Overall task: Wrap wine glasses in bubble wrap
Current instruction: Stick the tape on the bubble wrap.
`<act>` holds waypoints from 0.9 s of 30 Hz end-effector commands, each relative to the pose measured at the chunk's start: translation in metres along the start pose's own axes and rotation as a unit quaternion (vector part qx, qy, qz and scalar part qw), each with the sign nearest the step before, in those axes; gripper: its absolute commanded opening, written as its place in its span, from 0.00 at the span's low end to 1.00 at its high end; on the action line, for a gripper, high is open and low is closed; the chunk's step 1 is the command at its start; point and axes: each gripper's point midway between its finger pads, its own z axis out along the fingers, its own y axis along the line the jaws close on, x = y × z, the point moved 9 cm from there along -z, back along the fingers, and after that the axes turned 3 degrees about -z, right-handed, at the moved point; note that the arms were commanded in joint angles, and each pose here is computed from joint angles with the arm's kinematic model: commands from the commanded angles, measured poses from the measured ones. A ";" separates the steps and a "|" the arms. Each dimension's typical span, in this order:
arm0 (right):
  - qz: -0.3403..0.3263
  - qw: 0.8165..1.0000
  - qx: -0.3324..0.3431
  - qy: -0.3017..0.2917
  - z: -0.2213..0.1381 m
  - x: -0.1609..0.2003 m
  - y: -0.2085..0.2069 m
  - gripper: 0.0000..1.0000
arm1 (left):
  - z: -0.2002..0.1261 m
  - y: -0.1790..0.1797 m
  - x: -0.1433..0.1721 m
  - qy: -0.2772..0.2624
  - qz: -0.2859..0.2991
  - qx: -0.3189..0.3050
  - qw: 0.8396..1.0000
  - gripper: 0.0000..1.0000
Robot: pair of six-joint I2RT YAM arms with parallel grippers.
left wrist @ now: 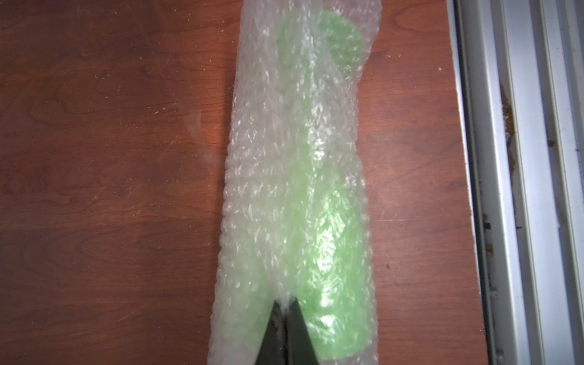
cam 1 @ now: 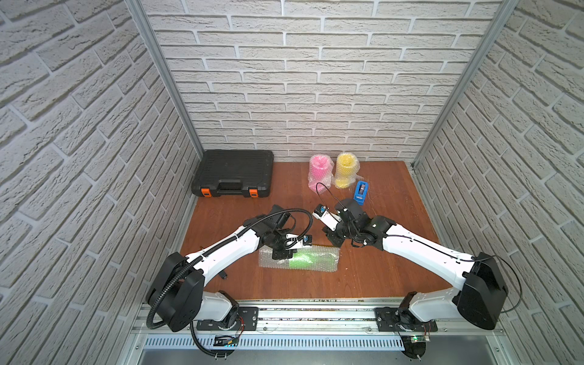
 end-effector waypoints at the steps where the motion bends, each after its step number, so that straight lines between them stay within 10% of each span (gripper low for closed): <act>1: -0.031 0.998 0.045 -0.030 -0.016 -0.016 -0.010 0.03 | 0.013 -0.019 0.019 0.050 -0.014 0.051 0.997 0.03; 10: -0.152 0.976 -0.138 -0.079 -0.008 -0.007 0.024 0.03 | 0.012 -0.018 0.018 0.048 -0.012 0.050 0.998 0.03; 27: -0.127 0.928 -0.344 -0.071 0.007 0.026 0.072 0.03 | 0.013 -0.018 0.018 0.046 -0.010 0.052 0.998 0.02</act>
